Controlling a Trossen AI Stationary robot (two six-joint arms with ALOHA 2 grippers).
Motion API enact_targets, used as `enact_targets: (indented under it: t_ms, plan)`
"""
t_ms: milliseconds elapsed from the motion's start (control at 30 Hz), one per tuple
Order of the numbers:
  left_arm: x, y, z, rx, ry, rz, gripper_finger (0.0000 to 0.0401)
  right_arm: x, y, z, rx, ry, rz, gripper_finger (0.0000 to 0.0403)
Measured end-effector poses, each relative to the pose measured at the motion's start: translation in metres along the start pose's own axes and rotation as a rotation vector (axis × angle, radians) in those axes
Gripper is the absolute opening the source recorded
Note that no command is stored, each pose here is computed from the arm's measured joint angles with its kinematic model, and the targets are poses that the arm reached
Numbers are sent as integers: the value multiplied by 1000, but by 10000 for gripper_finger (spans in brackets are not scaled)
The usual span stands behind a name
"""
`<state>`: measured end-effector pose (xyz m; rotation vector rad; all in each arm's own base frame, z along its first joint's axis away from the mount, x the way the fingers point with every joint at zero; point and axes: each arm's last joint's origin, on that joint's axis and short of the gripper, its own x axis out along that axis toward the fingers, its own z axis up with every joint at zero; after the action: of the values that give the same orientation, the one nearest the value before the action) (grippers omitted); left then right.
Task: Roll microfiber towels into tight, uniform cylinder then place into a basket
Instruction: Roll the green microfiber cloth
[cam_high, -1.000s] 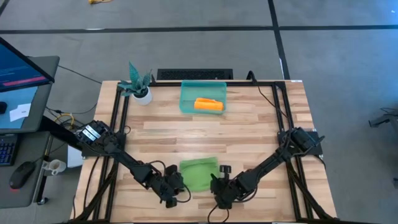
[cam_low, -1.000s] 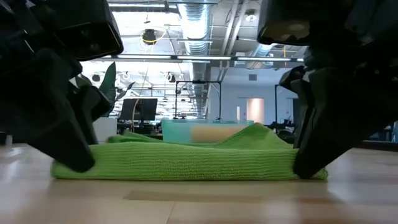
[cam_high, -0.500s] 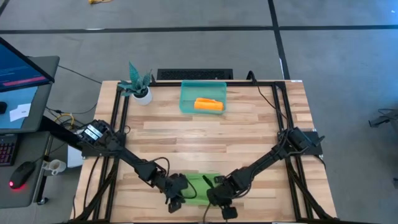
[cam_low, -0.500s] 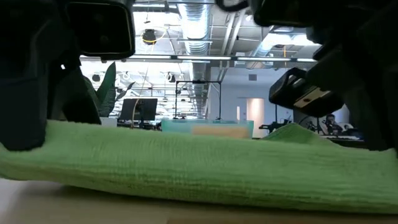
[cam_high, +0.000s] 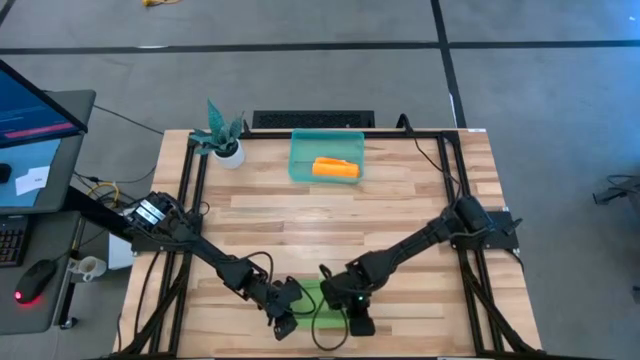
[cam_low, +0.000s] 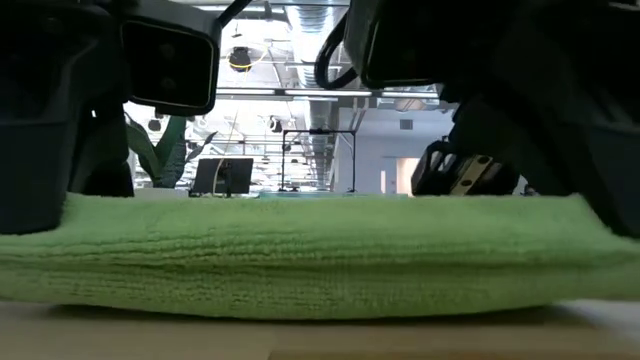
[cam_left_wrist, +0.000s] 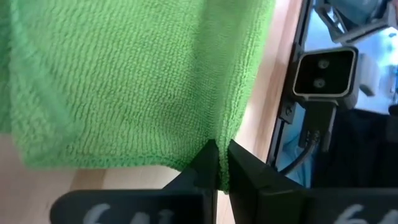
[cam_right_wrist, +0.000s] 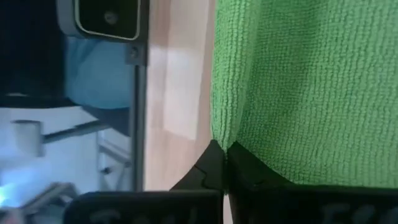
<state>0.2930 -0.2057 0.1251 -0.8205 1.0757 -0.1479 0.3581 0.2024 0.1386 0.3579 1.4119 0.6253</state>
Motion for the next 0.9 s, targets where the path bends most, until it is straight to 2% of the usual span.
enact_targets:
  t_ms: [133, 400, 567, 900]
  plan:
    - [0, -1, 0, -41, -11, -3, 8, -4, -4, 2, 61, 17, 59, 15]
    - [0, 0, 0, -46, -5, -1, 9, -8, -11, 5, 188, 6, 53, 15]
    - [0, 0, -1, -43, -5, -1, 9, -9, -12, 5, 185, 3, 49, 11]
    - [0, -1, -1, 40, -9, -1, 9, -9, -12, 5, 146, 4, 58, 14]
